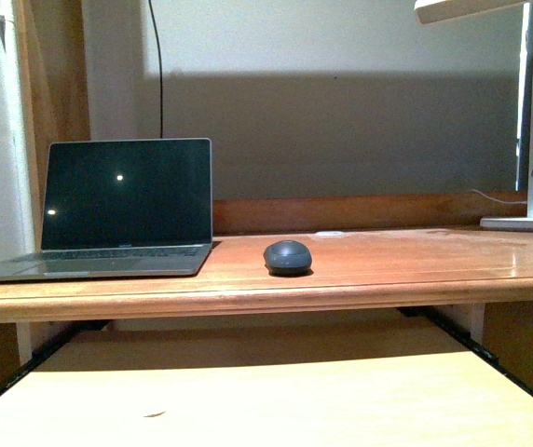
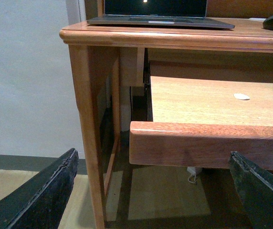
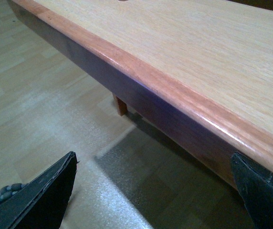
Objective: Place mouse
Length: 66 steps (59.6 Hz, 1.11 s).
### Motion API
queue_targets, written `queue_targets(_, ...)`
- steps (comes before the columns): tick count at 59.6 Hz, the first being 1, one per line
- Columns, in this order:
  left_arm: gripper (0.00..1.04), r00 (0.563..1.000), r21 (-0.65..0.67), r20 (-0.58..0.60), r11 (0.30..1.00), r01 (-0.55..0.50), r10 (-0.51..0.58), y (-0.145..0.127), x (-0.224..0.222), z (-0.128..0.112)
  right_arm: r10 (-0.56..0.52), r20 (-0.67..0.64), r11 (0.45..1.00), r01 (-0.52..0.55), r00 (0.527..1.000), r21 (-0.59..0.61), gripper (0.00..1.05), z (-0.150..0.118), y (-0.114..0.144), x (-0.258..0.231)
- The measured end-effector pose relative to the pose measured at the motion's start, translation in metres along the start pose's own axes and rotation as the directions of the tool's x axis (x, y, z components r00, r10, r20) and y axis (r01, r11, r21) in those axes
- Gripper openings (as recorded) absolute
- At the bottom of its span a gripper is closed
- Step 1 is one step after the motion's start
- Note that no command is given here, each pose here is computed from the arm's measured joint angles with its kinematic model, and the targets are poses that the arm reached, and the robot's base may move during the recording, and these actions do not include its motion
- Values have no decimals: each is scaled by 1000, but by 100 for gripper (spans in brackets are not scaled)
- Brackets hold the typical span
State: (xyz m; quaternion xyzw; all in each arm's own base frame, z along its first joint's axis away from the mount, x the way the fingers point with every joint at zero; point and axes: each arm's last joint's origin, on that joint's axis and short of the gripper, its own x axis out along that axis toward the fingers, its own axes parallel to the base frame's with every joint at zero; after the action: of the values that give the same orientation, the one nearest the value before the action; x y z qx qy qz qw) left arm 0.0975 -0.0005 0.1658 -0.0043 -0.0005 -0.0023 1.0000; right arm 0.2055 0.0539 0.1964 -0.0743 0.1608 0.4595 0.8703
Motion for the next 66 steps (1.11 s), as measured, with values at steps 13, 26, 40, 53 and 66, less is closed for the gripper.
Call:
queue_targets(13,97,1000,0,0,1000,0,0,0,0,0,12,-9,1000,-12,1000,11,97,4,5,22)
queue_targets(26,97,1000,0,0,1000,0,0,0,0,0,-68,-3,998,68,998,16,97,12,-4,47)
queue_targets(40,97,1000,0,0,1000,0,0,0,0,0,-309,-22,948,310,951,78,97,30,-35,87)
queue_targets(53,97,1000,0,0,1000,0,0,0,0,0,-486,-61,863,490,872,123,97,44,-59,130)
queue_targets(66,97,1000,0,0,1000,0,0,0,0,0,-633,-77,757,636,771,149,97,54,-80,155)
